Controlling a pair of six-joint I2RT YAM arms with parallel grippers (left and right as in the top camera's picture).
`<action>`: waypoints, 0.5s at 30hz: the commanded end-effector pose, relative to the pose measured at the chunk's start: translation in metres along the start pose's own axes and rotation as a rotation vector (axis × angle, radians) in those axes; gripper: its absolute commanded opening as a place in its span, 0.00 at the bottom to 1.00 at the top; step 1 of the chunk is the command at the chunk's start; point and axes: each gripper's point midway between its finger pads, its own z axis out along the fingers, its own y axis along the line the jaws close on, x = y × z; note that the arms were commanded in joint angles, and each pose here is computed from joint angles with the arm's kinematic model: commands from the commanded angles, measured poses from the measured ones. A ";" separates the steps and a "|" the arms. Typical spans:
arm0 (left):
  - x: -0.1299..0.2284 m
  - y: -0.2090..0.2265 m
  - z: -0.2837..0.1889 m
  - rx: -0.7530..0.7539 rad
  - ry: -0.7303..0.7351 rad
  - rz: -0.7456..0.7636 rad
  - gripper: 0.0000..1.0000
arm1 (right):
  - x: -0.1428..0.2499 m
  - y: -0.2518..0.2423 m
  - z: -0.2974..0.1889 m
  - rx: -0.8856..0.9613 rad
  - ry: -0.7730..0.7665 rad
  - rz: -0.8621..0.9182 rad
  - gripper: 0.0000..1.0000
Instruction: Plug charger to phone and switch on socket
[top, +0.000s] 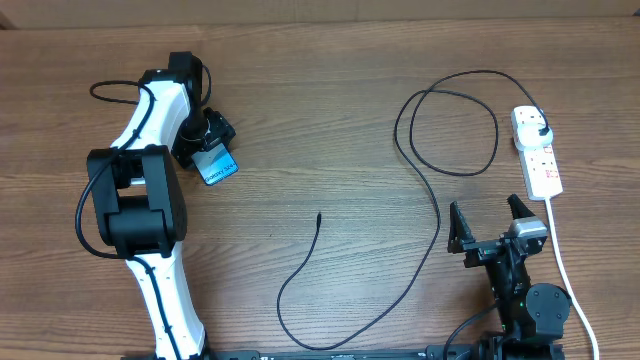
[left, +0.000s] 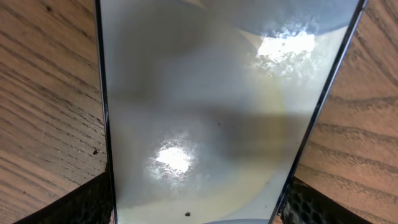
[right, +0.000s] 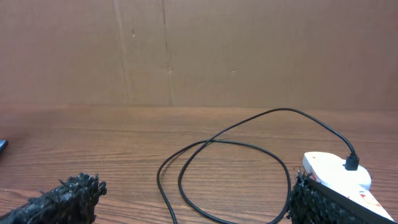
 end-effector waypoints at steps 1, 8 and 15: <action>0.023 0.021 0.046 -0.094 0.110 -0.013 0.81 | 0.002 0.000 0.000 0.003 -0.005 0.003 1.00; 0.023 0.021 0.046 -0.094 0.110 -0.013 0.67 | 0.002 0.000 0.000 0.003 -0.005 0.003 1.00; 0.023 0.022 0.046 -0.095 0.111 -0.013 0.61 | 0.002 0.000 0.000 0.003 -0.005 0.004 1.00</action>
